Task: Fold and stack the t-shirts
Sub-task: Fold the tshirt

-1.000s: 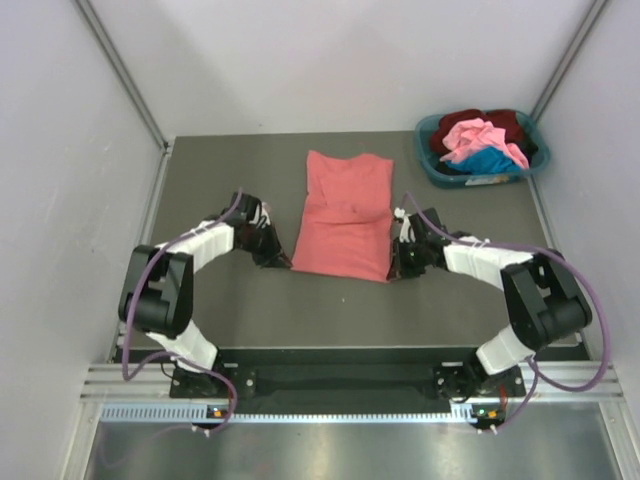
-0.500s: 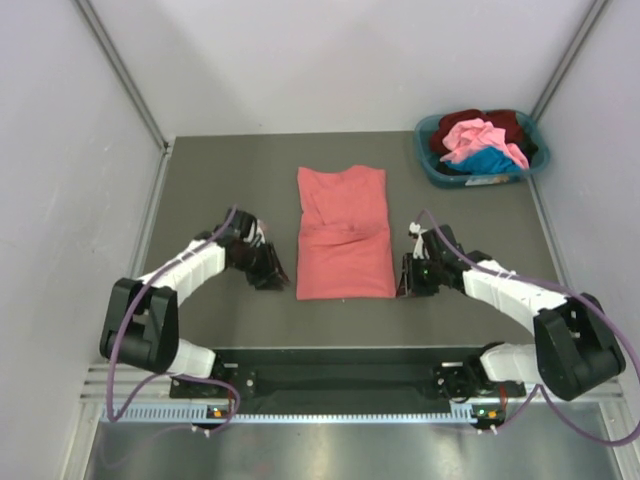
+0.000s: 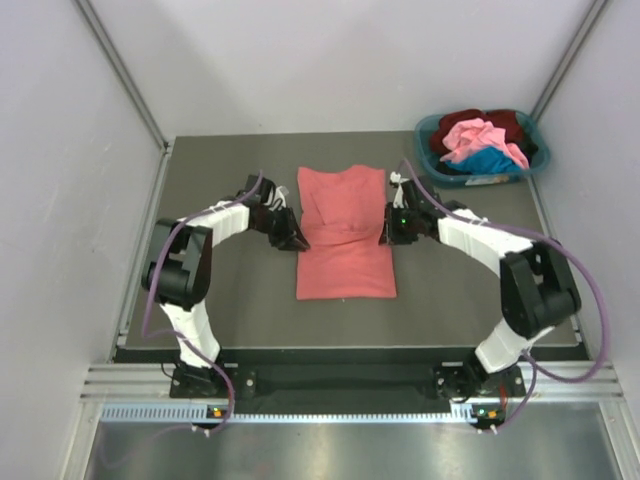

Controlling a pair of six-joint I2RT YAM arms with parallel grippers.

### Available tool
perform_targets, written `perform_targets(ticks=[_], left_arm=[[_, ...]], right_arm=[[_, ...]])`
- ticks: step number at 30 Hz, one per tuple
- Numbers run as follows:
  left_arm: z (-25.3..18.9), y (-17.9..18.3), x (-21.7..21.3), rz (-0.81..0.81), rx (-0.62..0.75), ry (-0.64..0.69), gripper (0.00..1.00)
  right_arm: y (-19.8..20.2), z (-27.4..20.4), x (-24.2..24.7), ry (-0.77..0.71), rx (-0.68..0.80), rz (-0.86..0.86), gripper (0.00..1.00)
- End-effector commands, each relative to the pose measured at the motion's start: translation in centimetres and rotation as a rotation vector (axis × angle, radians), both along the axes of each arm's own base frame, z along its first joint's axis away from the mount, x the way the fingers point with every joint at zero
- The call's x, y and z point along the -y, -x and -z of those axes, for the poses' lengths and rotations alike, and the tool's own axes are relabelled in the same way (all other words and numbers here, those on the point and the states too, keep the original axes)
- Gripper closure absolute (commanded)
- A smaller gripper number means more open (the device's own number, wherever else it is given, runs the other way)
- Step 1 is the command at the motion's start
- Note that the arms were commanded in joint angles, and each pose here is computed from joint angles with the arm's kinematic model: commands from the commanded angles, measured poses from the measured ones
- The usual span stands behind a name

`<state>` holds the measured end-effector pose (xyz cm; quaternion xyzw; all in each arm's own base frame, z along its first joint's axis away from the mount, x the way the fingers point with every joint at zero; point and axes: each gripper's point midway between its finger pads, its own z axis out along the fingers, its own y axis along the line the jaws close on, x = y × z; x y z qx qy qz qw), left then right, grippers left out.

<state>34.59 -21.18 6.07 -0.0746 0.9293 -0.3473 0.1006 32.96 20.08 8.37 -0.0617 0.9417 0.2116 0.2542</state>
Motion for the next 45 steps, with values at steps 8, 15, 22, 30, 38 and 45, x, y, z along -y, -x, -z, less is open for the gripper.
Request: perform_targets(ticks=[8, 15, 22, 30, 38, 45], left_arm=[[0.5, -5.0, 1.4, -0.022, 0.091, 0.027, 0.72], [1.1, -8.1, -0.7, -0.13, 0.121, -0.121, 0.72], [-1.7, -9.1, -2.3, -0.207, 0.212, -0.185, 0.7], [-2.1, -8.2, -1.6, -0.136, 0.22, -0.147, 0.66], [0.7, -7.0, -2.2, -0.105, 0.17, -0.197, 0.65], [2.2, -6.9, -1.6, -0.065, 0.137, -0.182, 0.62]], right_arm=[[-7.3, 1.0, 0.5, 0.006, 0.053, 0.07, 0.81], [-9.1, 1.5, 1.2, -0.002, 0.057, 0.105, 0.79], [-9.3, 1.9, 1.4, 0.008, 0.053, 0.109, 0.74], [-9.0, 1.7, 1.5, 0.018, 0.056, 0.088, 0.69], [-8.6, 3.1, 1.8, 0.041, 0.044, 0.049, 0.68], [-9.0, 3.7, 1.9, 0.024, 0.044, 0.036, 0.67]])
